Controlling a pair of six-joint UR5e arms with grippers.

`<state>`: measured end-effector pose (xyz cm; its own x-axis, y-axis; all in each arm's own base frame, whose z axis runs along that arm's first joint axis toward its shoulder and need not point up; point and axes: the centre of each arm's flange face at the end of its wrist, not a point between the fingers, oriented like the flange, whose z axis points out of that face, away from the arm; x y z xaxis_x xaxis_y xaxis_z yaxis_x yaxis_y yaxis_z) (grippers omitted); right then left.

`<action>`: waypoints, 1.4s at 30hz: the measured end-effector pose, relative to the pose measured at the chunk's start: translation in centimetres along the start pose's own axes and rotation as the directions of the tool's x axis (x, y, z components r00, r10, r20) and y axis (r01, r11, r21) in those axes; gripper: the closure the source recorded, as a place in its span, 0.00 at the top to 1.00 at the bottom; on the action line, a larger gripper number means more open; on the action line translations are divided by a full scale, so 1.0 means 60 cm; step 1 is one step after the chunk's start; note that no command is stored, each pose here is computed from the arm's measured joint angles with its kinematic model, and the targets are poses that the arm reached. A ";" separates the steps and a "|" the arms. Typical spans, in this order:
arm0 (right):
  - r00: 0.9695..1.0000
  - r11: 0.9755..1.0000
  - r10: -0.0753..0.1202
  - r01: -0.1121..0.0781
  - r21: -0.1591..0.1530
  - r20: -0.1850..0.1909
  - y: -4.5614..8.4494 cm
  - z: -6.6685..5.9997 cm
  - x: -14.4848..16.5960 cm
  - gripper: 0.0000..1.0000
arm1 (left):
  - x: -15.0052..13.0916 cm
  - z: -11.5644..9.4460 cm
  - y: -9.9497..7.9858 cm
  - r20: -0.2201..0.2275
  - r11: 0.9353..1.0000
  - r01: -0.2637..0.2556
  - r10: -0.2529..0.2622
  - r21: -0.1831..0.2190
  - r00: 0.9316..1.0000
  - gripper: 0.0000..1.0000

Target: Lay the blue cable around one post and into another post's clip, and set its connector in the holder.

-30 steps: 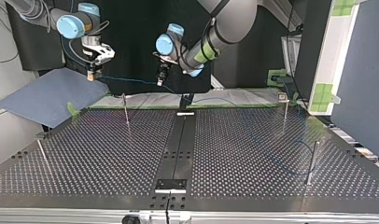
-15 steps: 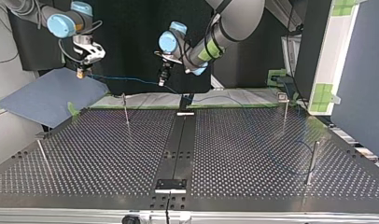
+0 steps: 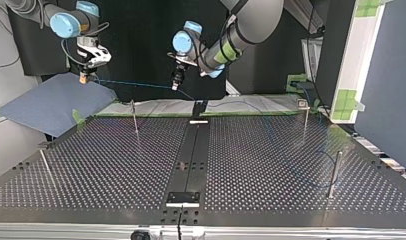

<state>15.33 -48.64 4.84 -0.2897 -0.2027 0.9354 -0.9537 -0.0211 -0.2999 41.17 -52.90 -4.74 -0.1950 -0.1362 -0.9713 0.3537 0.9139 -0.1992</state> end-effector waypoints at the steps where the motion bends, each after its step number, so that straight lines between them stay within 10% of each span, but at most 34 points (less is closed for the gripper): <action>1: 1.000 1.000 -0.006 0.006 0.002 -0.008 -0.001 0.001 0.001 0.00 | 0.001 -0.001 0.000 0.003 1.000 0.001 -0.001 0.003 1.000 0.02; 16: 0.992 0.997 -0.038 0.046 0.063 -0.121 -0.008 0.038 0.008 0.00 | 0.001 0.005 -0.003 0.042 0.999 0.017 -0.019 0.041 0.999 0.02; 42: 0.992 0.996 -0.044 0.052 0.067 -0.117 0.021 0.080 0.001 0.00 | 0.072 0.035 0.002 -0.004 0.998 0.043 -0.043 0.056 0.999 0.02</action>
<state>14.52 -53.39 3.61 -0.2549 -0.0854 0.9632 -0.9600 -0.0969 -0.2627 42.28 -54.15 -9.24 -0.2133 -0.1740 -0.9614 0.3953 0.8845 -0.2478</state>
